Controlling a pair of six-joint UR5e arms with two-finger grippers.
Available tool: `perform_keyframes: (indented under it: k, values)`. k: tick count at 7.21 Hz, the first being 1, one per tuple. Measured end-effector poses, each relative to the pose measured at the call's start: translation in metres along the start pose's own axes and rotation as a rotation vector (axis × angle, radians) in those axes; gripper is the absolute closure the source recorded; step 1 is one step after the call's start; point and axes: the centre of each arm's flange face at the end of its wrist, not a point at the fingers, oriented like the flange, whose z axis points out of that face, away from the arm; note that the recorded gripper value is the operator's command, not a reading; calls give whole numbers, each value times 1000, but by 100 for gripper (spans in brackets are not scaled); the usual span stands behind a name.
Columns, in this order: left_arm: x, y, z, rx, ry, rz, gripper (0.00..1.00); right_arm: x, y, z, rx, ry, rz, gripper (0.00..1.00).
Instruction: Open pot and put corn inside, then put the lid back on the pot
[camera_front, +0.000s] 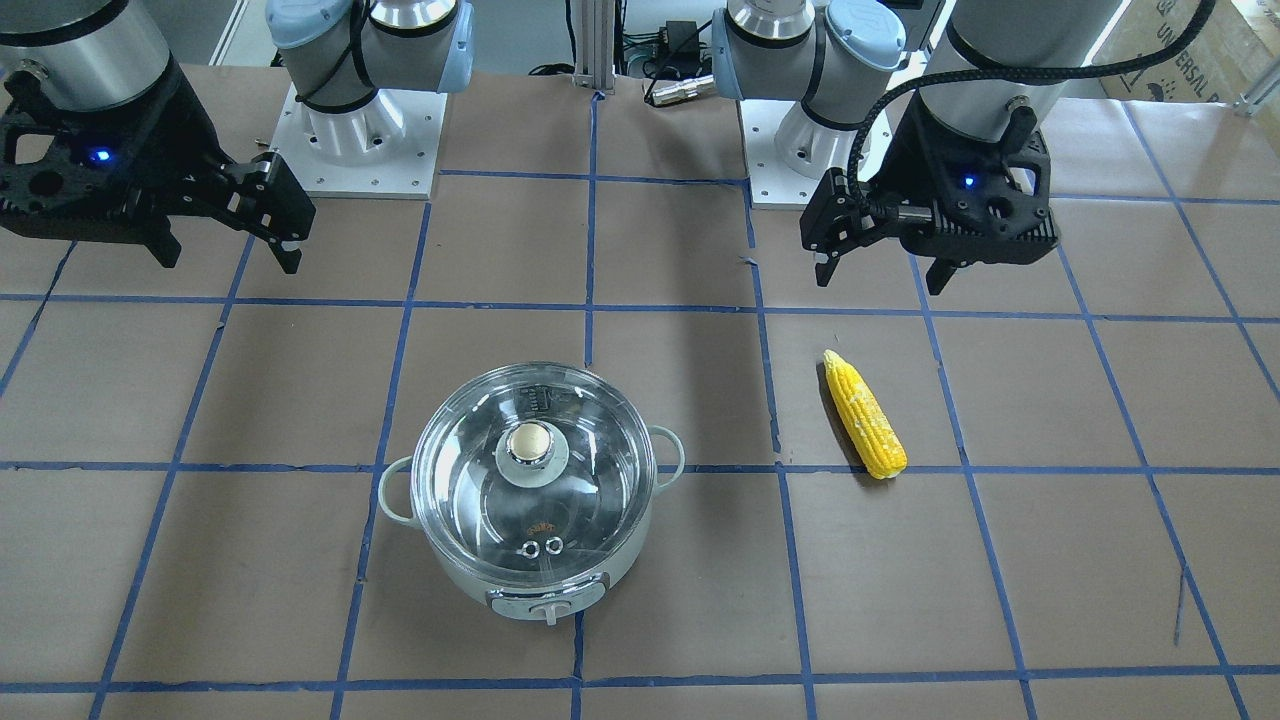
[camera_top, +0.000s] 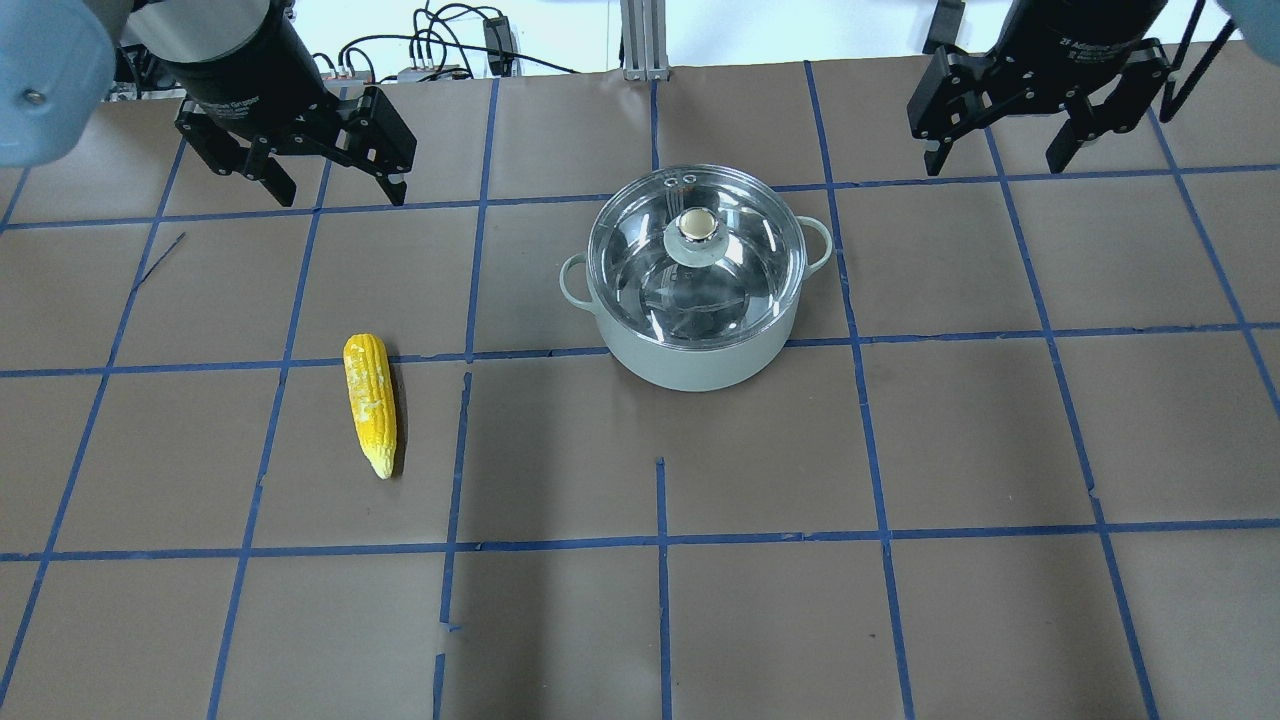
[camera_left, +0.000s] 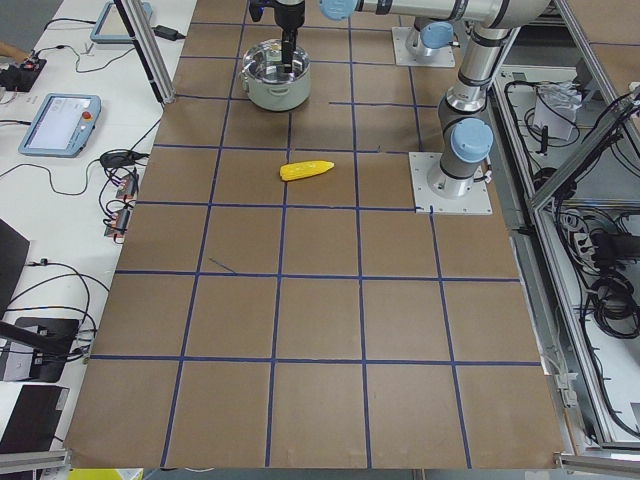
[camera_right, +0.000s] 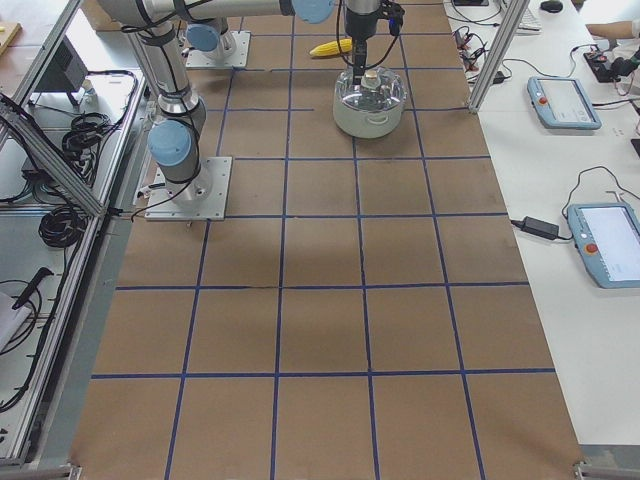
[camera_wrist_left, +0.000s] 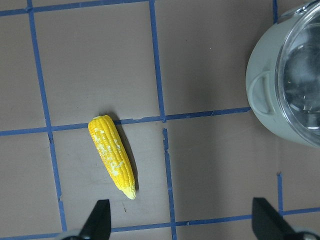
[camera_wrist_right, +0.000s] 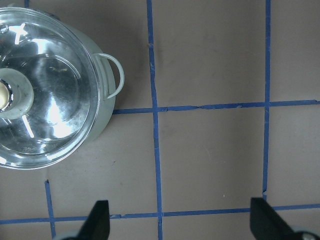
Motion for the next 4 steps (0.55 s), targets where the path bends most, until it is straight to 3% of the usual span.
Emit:
perform_keyframes:
  k: [4]
  values:
    - [-7,0,2,1,-1,9,0,0,-1,-1,3,0,2,0]
